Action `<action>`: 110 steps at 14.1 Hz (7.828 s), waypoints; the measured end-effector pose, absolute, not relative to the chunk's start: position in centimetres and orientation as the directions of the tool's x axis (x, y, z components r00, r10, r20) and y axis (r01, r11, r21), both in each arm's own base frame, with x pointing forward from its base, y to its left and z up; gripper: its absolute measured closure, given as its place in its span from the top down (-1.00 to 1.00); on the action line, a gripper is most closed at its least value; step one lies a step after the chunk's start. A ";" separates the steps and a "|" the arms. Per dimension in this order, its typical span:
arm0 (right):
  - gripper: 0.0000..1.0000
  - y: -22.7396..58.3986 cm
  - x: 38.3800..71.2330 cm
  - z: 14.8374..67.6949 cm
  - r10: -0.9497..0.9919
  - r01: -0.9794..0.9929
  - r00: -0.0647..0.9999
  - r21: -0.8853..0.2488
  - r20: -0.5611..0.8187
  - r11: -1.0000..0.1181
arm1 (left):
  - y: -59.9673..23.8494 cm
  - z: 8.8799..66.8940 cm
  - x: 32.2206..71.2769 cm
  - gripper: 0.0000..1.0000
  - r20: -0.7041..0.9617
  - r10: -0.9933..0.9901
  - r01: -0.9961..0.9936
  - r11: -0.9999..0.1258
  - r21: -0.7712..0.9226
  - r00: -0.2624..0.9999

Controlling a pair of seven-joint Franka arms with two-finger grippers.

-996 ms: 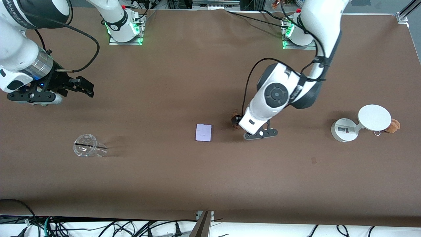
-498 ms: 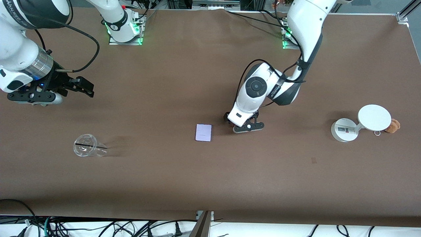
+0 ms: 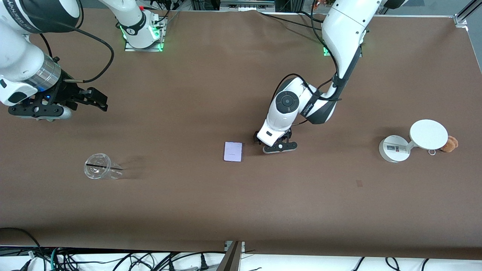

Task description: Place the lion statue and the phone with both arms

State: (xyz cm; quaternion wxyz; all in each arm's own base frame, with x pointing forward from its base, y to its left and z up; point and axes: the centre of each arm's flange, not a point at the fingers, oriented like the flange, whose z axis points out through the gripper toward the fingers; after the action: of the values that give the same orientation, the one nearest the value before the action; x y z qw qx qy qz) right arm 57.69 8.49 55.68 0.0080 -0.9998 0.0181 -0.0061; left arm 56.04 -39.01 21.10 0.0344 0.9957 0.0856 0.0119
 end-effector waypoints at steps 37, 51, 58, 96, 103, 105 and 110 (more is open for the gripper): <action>1.00 25.4 59.3 41.6 0.047 0.046 0.992 -0.007 -0.120 -0.999 | 2.7 22.0 59.2 -0.30 0.027 0.102 0.102 -0.995 -0.003 0.994; 1.00 46.9 60.5 20.4 -0.333 -0.328 0.943 -0.106 0.026 -0.939 | 3.8 21.1 58.5 0.00 0.071 0.071 0.071 -0.997 0.002 0.995; 1.00 49.0 59.8 18.8 -0.272 -0.267 0.954 -0.057 0.124 -0.962 | 3.3 23.1 59.6 1.00 0.056 0.067 0.067 -0.998 0.001 0.996; 0.71 24.8 68.7 20.0 0.036 0.033 0.995 0.035 0.095 -0.999 | -0.8 61.3 58.7 1.00 -0.090 0.135 0.139 -0.989 0.046 0.987; 0.71 15.2 69.0 17.6 0.044 0.044 0.996 0.001 0.074 -0.999 | -2.1 60.5 58.2 1.00 -0.100 0.113 0.116 -0.993 0.029 0.989; 0.80 14.3 69.2 17.6 0.032 0.032 0.997 0.000 0.073 -0.999 | -2.1 60.4 58.2 1.00 -0.101 0.113 0.116 -0.993 0.029 0.988; 1.00 15.4 69.5 20.4 0.042 0.044 0.994 -0.018 0.101 -0.999 | -1.7 60.4 58.2 1.00 -0.101 0.120 0.123 -0.992 0.028 0.988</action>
State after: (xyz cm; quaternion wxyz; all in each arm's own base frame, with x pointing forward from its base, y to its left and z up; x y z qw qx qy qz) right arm 69.45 15.43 20.43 0.0103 -0.9985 -0.0214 -0.0502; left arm 58.25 -1.68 60.42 0.0169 0.9968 0.0609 -0.0498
